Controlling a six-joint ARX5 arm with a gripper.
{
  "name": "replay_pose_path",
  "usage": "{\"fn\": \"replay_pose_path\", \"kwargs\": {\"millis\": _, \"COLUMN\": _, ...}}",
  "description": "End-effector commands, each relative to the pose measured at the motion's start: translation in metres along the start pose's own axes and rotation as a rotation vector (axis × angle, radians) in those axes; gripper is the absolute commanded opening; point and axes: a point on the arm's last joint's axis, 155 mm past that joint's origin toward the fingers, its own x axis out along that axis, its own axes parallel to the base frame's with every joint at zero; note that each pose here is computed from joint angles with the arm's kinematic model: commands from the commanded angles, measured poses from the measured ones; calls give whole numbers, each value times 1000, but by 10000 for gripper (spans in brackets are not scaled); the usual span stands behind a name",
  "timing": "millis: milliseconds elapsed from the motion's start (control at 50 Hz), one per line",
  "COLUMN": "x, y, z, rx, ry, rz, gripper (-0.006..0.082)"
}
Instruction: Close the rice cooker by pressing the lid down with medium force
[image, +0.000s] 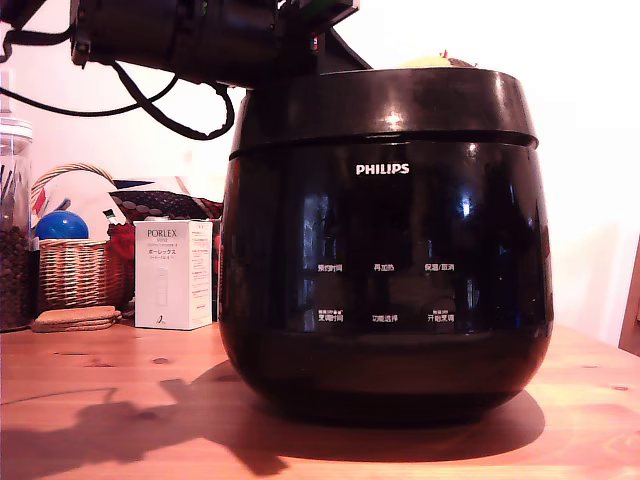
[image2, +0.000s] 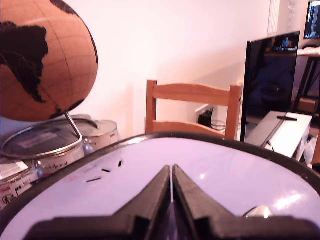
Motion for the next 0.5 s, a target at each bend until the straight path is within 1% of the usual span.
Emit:
{"fn": "replay_pose_path", "kwargs": {"millis": 0, "x": -12, "y": -7, "z": -120, "rx": -31, "ry": 319, "rz": -13, "gripper": -20}}
{"fn": "replay_pose_path", "kwargs": {"millis": 80, "x": -15, "y": -8, "z": -137, "rx": -39, "ry": 371, "rz": -15, "gripper": -20}}
{"fn": "replay_pose_path", "kwargs": {"millis": 180, "x": -15, "y": -8, "z": -151, "rx": -42, "ry": 406, "rz": -18, "gripper": -20}}
{"fn": "replay_pose_path", "kwargs": {"millis": 480, "x": -11, "y": -10, "z": -164, "rx": -25, "ry": 417, "rz": -28, "gripper": -20}}
